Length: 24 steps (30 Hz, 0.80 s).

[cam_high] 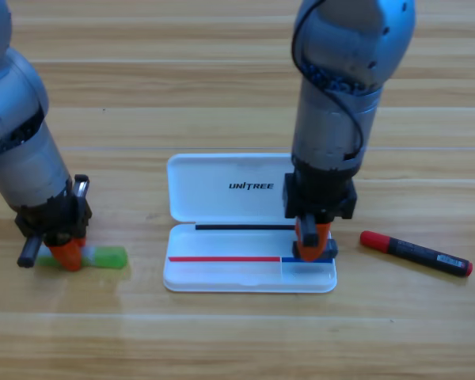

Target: Clean up eraser and pencils

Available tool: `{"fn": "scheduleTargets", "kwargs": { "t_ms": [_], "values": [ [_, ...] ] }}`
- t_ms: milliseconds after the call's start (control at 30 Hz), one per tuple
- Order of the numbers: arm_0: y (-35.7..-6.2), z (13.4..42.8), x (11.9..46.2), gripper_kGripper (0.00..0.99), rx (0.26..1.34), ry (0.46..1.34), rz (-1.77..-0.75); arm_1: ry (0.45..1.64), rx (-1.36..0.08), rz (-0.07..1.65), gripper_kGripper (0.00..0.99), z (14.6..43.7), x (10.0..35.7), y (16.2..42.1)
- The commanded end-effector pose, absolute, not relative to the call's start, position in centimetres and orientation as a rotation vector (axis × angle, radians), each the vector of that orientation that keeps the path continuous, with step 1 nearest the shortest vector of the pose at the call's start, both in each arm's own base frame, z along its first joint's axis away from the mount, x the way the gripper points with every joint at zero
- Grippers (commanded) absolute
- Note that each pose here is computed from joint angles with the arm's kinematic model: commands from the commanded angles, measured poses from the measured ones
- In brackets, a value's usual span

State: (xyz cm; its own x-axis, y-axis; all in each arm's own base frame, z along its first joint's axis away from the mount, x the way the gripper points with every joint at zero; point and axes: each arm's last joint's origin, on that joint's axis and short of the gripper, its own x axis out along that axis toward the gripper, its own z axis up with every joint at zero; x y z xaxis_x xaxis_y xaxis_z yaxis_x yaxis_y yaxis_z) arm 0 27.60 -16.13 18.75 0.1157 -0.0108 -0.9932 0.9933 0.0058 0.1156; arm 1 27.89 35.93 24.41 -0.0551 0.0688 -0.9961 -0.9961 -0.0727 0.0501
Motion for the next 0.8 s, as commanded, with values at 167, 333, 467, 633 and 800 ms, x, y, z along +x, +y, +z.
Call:
{"fn": "scheduleTargets", "kwargs": {
  "t_ms": [167,333,467,633,800],
  "values": [
    [-15.9,19.2,26.4,0.009,1.28,1.139,-1.129,1.231,-1.232,1.361,0.0,20.7,27.6,37.9],
    [-16.2,22.5,26.5,0.009,1.276,1.117,-1.12,1.243,-1.232,1.357,0.0,20.3,27.9,37.9],
    [-17.1,25.8,26.7,0.009,1.291,1.108,-1.134,1.248,-1.229,1.354,0.0,20.1,28.1,37.8],
    [-17.9,29.2,26.6,0.009,1.311,1.069,-1.133,1.259,-1.23,1.354,0.0,19.7,28.2,37.8],
    [-18.4,30.9,26.3,0.011,1.316,1.052,-1.135,1.262,-1.228,1.351,0.0,19.7,28.2,37.7]
  ]
}}
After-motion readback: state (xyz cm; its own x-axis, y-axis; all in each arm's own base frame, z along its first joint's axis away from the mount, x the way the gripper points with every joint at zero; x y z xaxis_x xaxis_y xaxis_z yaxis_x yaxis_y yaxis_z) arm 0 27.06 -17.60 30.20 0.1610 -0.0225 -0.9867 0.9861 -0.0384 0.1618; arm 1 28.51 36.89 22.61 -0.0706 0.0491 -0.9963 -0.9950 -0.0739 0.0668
